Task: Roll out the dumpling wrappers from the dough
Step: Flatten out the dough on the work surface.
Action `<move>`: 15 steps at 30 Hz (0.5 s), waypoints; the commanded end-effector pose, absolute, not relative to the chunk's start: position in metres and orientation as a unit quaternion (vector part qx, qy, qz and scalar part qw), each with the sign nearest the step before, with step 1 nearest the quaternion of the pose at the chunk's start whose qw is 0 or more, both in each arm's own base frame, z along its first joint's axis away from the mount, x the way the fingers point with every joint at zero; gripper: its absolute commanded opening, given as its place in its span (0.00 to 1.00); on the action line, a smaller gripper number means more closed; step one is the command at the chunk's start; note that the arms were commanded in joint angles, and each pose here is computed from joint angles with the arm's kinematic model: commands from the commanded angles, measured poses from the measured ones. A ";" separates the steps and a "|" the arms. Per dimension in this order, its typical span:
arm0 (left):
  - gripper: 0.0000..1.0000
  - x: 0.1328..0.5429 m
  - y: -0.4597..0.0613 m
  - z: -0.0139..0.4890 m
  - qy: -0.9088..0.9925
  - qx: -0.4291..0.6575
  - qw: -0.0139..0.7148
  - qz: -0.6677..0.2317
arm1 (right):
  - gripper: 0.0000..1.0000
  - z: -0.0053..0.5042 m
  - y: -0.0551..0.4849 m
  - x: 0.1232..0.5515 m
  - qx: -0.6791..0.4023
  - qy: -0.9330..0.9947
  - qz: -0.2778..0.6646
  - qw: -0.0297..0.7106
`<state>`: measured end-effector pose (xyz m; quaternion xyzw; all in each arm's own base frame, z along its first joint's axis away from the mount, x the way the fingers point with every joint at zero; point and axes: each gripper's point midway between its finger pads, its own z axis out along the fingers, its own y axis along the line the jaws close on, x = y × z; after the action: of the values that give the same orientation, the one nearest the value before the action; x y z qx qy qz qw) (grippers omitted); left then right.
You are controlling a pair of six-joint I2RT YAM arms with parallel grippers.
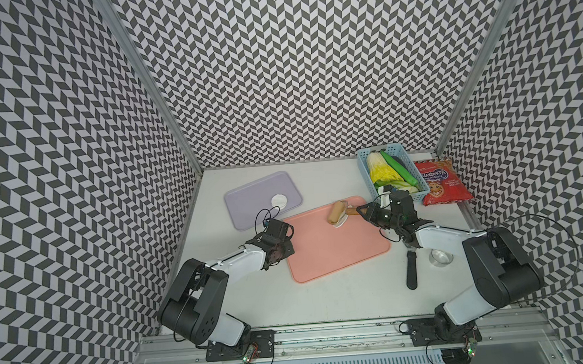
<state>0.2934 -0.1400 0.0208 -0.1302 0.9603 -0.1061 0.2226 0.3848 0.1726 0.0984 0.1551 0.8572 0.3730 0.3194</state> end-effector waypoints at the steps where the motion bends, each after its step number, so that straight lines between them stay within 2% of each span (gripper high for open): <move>1: 0.00 0.222 -0.107 -0.020 0.989 -0.112 0.095 -0.017 | 0.00 0.011 0.102 0.338 0.227 0.923 0.198 0.240; 7: 0.00 0.222 -0.106 -0.021 0.989 -0.111 0.095 -0.015 | 0.00 0.047 0.066 0.338 0.244 0.909 0.178 0.285; 15: 0.00 0.224 -0.106 -0.022 0.990 -0.107 0.094 -0.013 | 0.00 0.021 0.071 0.337 0.242 0.919 0.179 0.256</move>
<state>0.2929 -0.1399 0.0206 -0.1322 0.9603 -0.1060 0.2214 0.3647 0.1209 0.1008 0.1873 0.8671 0.3371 0.3154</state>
